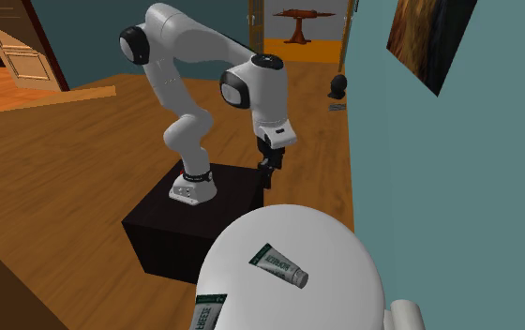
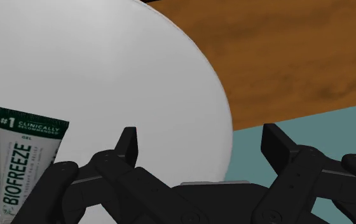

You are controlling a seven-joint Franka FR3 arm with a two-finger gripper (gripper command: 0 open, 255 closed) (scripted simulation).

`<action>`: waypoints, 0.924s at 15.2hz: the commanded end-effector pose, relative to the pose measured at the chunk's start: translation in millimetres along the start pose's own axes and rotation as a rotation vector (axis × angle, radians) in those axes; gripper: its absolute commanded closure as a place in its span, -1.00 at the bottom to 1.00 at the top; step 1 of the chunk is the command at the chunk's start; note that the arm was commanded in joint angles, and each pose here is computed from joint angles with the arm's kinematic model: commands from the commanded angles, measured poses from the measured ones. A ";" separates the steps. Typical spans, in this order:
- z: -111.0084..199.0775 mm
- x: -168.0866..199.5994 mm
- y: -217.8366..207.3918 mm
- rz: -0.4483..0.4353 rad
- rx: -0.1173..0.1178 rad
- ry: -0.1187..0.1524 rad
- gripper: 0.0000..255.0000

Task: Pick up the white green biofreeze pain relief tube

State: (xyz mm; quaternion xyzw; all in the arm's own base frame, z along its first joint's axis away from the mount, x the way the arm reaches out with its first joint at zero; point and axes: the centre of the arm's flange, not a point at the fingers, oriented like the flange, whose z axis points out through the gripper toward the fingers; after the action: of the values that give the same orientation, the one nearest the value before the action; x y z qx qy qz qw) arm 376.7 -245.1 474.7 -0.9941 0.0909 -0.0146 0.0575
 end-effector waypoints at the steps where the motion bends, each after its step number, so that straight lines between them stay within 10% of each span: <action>1: 9.3 13.9 21.6 0.020 -0.001 0.013 -1.00; 14: 54.9 72.1 170.9 0.146 0.003 0.094 -1.00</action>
State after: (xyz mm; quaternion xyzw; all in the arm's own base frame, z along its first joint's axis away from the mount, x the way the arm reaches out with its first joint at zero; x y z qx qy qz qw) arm 418.1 -405.9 405.2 -0.9839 0.1610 -0.0538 0.0558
